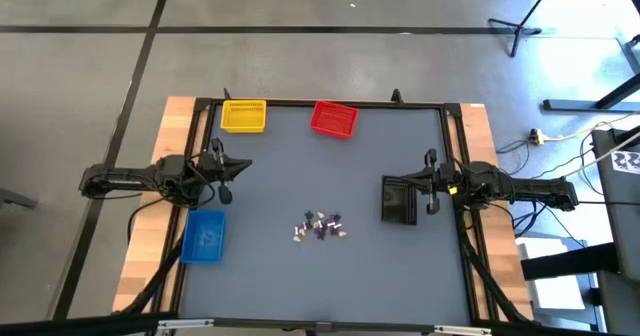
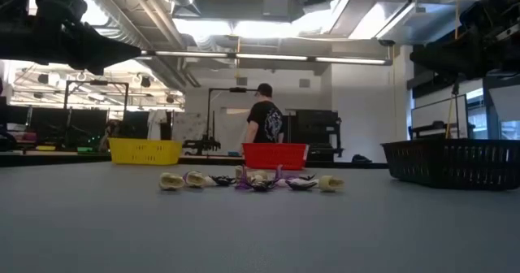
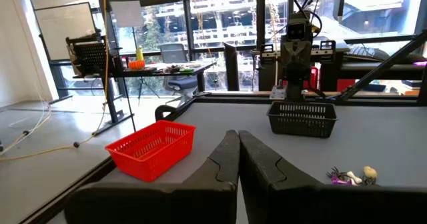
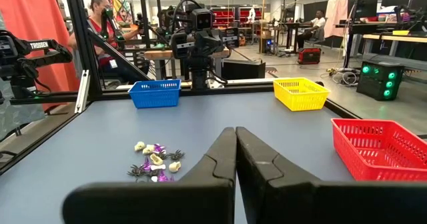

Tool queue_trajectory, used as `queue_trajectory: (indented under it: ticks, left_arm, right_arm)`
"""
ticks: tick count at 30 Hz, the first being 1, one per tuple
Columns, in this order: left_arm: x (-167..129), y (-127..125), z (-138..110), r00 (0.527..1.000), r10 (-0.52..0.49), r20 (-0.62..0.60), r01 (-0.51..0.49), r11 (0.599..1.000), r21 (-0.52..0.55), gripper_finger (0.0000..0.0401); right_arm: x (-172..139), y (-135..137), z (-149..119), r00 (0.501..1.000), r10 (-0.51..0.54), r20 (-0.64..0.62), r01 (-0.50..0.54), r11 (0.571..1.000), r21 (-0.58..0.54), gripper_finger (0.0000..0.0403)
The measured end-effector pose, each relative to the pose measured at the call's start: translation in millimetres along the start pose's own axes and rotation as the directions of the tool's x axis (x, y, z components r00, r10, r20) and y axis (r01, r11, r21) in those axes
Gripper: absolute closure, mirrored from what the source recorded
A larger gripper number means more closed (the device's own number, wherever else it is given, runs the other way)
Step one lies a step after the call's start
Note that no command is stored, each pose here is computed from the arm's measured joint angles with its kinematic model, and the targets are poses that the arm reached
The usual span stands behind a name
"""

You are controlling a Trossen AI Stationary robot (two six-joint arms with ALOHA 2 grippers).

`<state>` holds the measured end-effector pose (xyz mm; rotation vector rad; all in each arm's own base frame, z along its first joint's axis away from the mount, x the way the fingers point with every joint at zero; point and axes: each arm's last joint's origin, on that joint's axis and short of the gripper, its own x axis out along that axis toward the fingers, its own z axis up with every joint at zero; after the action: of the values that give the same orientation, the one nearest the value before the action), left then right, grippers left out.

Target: Sort Halloween decoration

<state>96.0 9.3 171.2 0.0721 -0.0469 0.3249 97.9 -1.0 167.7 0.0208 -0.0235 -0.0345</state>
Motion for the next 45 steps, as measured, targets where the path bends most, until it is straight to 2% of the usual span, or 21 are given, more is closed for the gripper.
queue_trajectory:
  ticks: [14, 24, 27, 31, 38, 45]
  left_arm:
    - [0, 0, 0, 1.0, 0.0, 0.0, 0.0, 1.0, 0.0, 0.0401]
    - [0, 0, 0, 1.0, 0.013, -0.001, -0.013, 1.0, -0.013, 0.0401]
    - [0, 1, 0, 0.999, 0.046, 0.0, -0.046, 0.997, -0.06, 0.0401]
    - [0, 2, 0, 0.998, 0.07, -0.001, -0.07, 0.991, -0.11, 0.0394]
    - [0, 2, 0, 0.997, 0.071, -0.001, -0.071, 0.984, -0.161, 0.0327]
    - [0, 2, 0, 0.997, 0.081, -0.002, -0.081, 0.984, -0.162, 0.0268]
  right_arm:
    - [0, 0, 0, 1.0, 0.0, 0.003, 0.0, 1.0, 0.0, 0.0395]
    - [0, 0, 8, 0.996, 0.001, 0.086, -0.002, 1.0, 0.003, 0.0392]
    - [0, 0, 8, 0.996, 0.001, 0.087, -0.002, 1.0, 0.008, 0.0369]
    - [0, 0, 8, 0.996, -0.009, 0.087, 0.004, 0.998, 0.059, 0.031]
    - [0, -1, 9, 0.995, -0.025, 0.095, 0.013, 0.993, 0.116, 0.0209]
    - [-2, 0, 19, 0.98, -0.023, 0.198, -0.001, 0.993, 0.118, 0.0168]
